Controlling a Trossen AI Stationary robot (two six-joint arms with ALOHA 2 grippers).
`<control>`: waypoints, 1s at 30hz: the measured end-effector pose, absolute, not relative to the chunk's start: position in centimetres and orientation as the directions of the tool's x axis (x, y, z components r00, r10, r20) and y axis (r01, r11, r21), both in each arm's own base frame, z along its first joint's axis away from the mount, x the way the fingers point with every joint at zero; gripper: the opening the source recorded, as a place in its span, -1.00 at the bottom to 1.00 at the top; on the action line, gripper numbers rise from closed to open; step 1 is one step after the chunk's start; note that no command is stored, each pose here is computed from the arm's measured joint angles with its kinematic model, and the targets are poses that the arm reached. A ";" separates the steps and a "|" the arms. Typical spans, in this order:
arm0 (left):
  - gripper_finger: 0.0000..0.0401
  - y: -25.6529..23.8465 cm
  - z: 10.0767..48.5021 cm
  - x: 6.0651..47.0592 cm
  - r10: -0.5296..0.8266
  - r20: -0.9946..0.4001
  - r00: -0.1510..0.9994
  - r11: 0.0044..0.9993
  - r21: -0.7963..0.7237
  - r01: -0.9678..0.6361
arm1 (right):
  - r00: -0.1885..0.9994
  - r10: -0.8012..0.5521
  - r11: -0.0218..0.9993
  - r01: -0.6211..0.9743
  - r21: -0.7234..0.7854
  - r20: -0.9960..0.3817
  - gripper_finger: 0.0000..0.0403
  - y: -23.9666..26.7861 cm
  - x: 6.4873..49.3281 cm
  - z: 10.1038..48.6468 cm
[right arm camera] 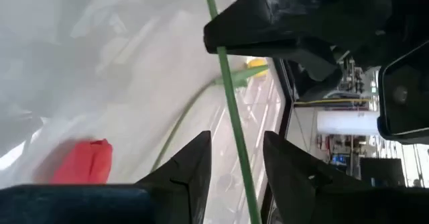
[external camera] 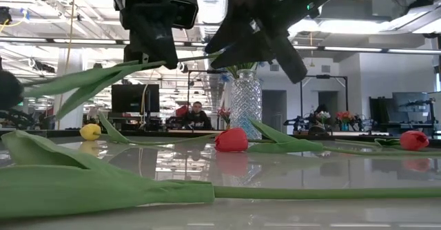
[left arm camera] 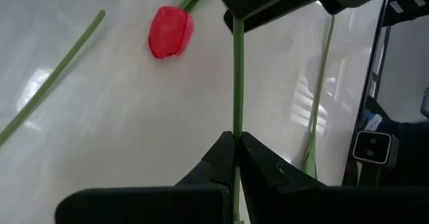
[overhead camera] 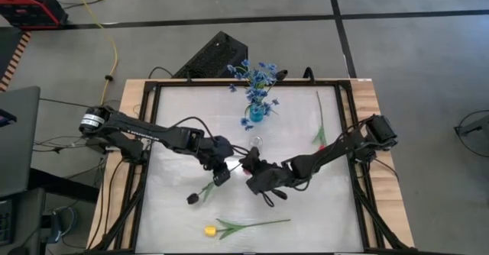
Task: Sort flowers into vase by color
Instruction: Put the black flower into the blue vase
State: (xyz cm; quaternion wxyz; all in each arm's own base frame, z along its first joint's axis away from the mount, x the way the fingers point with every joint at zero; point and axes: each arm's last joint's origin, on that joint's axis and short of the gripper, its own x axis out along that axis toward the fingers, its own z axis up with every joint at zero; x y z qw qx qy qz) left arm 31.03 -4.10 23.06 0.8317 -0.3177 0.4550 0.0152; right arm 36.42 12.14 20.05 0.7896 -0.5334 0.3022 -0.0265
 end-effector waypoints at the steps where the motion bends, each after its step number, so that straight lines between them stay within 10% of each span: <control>1: -1.00 -4.1 23.1 31.0 -0.263 -0.766 0.586 0.799 -0.514 -0.313 | 0.814 -0.365 0.428 -0.283 -0.858 -0.451 -0.24 12.1 36.4 20.0; 23: -0.95 -4.1 23.1 31.1 -0.256 -0.765 0.590 0.882 -0.435 -0.181 | 0.804 -0.360 0.427 -0.309 -0.850 -0.473 -0.89 12.2 36.2 19.8; 30: -0.68 -3.8 23.5 31.1 -0.189 -0.756 0.627 0.938 -0.329 -0.114 | 0.762 -0.160 0.598 -0.431 -0.676 -0.627 -0.89 12.0 35.0 20.3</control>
